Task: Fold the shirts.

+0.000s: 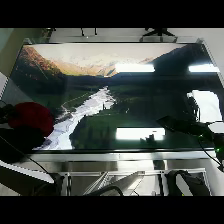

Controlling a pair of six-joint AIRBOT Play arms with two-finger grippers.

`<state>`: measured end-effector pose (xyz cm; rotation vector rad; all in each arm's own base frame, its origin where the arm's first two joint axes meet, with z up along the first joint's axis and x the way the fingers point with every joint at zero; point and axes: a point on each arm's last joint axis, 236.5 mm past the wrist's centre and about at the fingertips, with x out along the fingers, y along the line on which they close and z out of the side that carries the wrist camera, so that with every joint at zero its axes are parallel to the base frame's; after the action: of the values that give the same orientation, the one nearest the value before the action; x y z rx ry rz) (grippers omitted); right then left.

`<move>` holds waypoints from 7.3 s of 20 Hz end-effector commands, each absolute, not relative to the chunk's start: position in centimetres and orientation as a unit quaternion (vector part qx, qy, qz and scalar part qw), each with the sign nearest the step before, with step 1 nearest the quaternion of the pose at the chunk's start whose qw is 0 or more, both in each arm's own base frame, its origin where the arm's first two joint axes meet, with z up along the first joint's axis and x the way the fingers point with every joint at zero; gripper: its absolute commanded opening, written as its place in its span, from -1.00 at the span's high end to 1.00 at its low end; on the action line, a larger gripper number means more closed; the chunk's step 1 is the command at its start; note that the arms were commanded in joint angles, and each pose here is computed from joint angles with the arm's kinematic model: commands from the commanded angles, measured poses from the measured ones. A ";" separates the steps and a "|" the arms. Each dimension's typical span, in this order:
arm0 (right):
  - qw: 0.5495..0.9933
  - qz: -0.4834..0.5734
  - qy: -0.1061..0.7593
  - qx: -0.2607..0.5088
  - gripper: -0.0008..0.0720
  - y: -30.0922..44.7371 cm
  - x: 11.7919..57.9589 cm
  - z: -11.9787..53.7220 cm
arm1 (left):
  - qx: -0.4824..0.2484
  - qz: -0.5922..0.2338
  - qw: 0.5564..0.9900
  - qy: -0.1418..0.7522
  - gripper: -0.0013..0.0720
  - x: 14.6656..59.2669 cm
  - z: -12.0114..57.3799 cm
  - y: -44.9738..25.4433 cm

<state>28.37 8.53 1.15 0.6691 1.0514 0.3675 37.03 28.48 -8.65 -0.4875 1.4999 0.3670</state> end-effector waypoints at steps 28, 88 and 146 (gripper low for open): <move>0.831 0.262 0.417 0.257 -0.45 13.1 28.6 5.4 | -0.180 -0.505 0.597 0.597 0.92 38.6 7.6 -28.8; 0.794 0.465 0.355 0.166 0.91 21.6 34.9 10.0 | -0.044 -0.326 0.766 0.553 0.93 38.2 6.4 -16.3; 0.936 0.307 0.061 0.162 0.93 10.3 24.8 36.8 | -0.038 -0.254 0.927 0.272 0.93 33.2 32.3 -7.4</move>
<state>29.10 11.26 30.28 0.5000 0.2807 0.7096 36.73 -8.66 21.79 -0.1963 0.8251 -0.5985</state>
